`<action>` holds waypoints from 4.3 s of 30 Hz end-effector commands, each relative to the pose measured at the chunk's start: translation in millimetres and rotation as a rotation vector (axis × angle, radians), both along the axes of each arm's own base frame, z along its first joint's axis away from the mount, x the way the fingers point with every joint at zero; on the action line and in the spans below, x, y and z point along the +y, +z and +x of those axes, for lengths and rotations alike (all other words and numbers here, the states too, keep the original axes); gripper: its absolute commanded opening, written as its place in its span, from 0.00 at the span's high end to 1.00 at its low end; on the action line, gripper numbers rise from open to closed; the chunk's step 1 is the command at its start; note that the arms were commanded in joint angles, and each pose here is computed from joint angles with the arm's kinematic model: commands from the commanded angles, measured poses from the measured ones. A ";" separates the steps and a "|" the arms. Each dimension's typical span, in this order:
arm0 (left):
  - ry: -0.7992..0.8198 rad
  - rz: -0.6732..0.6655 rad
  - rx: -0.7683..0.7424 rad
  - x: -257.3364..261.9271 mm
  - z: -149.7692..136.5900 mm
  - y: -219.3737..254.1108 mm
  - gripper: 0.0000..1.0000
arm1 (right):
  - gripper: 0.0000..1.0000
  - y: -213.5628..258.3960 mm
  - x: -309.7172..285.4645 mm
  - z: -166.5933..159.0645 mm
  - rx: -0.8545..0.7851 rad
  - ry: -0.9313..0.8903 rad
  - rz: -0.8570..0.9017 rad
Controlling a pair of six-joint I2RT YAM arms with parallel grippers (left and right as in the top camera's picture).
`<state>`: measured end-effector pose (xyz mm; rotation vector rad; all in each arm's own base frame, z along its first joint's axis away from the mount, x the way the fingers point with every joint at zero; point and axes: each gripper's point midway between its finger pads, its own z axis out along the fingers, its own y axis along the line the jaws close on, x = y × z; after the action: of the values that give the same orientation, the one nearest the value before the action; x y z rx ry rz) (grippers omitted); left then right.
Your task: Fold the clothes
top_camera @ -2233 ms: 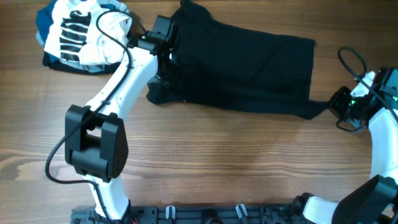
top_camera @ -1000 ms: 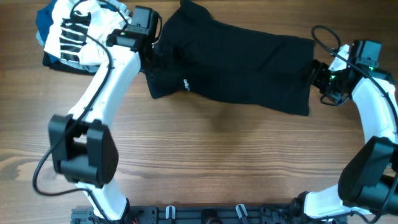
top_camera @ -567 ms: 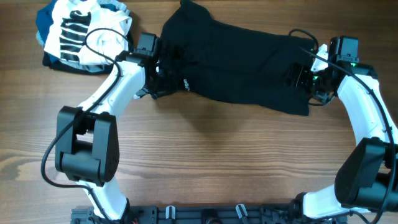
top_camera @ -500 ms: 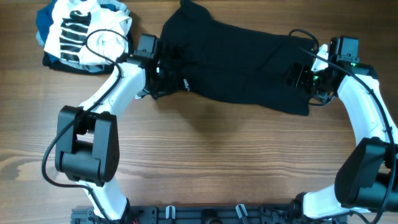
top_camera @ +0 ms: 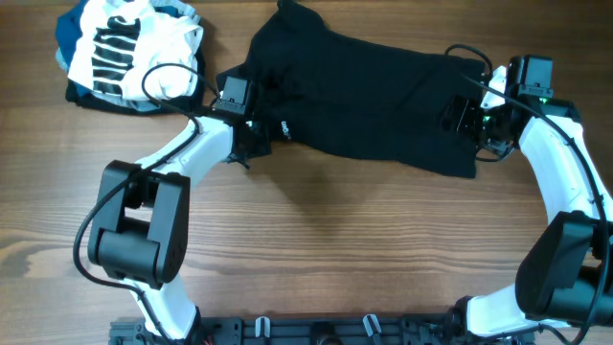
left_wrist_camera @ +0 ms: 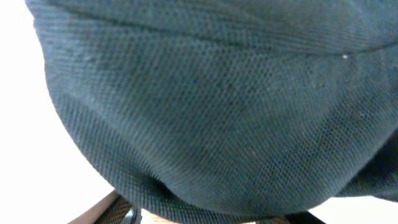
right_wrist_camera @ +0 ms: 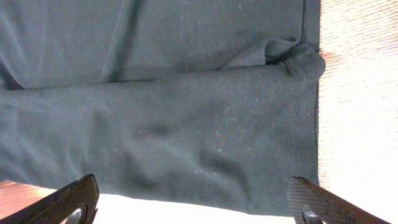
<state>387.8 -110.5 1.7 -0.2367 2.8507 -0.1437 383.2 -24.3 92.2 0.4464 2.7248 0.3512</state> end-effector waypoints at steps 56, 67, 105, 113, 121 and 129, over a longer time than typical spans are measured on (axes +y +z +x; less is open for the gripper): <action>0.115 0.306 0.659 65.8 -157.5 -18.3 0.96 | 0.11 -18.6 -4.7 -43.5 0.191 -0.031 0.020; 0.158 0.302 0.626 62.0 -176.9 38.5 0.93 | 0.06 33.8 -4.0 -63.6 0.103 -0.043 0.004; 0.213 -0.019 -0.317 41.8 198.7 57.2 0.14 | 0.01 82.8 42.6 134.0 -0.237 0.291 -0.157; 0.239 0.001 -0.252 58.6 196.5 15.0 0.14 | 0.00 81.1 39.4 133.7 -0.229 0.284 -0.174; 0.231 -0.020 -0.286 52.8 206.2 10.1 0.36 | 0.02 81.6 39.3 134.7 -0.234 0.282 -0.174; 0.197 -0.031 -0.330 47.4 214.4 31.6 0.96 | 0.10 82.5 39.6 148.7 -0.283 0.271 -0.175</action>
<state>590.7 -60.0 16.9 -0.4978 2.5203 -0.1627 523.1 17.1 170.0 -0.0196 2.5435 0.2436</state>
